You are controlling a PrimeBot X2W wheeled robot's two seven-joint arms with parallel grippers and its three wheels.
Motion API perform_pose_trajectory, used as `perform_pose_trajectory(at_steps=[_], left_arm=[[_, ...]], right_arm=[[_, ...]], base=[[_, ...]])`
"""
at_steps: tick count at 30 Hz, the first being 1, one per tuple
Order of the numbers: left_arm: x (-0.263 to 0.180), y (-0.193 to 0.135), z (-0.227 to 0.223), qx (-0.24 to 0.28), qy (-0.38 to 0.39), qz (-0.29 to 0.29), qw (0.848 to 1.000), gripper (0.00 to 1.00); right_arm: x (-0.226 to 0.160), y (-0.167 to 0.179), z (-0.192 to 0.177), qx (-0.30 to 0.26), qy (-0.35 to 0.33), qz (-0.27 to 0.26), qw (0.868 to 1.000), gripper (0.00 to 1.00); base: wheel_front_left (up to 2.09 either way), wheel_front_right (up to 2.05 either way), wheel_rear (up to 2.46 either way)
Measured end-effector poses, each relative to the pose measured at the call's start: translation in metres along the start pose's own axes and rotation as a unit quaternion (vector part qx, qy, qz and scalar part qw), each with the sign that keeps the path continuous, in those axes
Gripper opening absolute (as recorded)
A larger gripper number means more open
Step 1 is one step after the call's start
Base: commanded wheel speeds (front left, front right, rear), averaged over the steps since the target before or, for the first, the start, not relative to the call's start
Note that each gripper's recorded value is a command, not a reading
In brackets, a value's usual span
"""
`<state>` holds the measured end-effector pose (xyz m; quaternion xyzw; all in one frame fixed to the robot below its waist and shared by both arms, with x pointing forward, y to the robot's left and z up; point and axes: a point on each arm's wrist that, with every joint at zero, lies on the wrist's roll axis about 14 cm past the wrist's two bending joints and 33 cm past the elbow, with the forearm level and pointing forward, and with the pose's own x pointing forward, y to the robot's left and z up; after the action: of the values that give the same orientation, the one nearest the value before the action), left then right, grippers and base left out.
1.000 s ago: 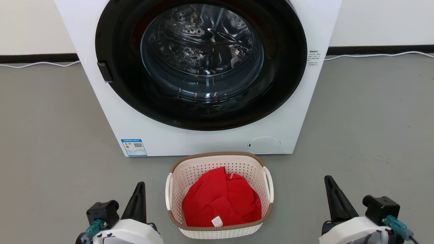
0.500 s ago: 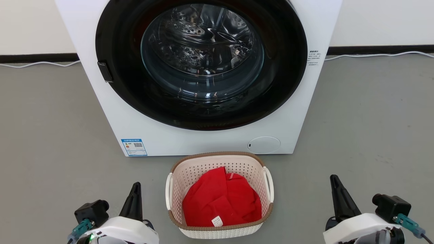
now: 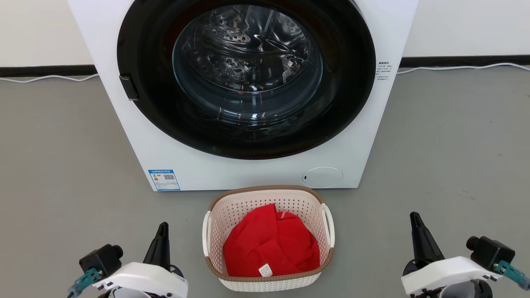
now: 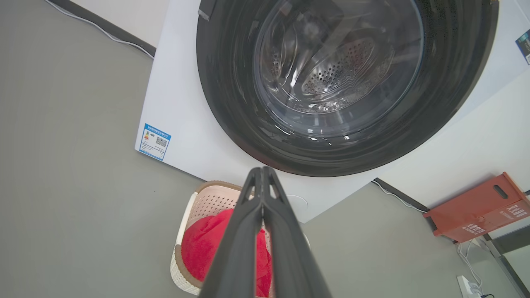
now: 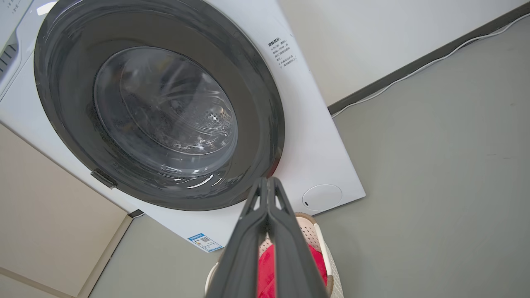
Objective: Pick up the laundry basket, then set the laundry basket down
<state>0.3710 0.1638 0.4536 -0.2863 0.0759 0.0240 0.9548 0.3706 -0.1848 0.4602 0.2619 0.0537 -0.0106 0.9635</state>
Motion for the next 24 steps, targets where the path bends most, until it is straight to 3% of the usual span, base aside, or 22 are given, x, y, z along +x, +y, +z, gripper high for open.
perform_pose_trajectory(at_steps=[24], left_arm=[[0.0009, 0.0056, 0.0049, -0.129, 0.008, 0.008, 0.992, 0.0]], right_arm=[[0.0012, -0.0066, 0.0058, 0.134, -0.002, -0.019, 0.991, 0.0]], base=[[0.0, 0.0, 0.0]])
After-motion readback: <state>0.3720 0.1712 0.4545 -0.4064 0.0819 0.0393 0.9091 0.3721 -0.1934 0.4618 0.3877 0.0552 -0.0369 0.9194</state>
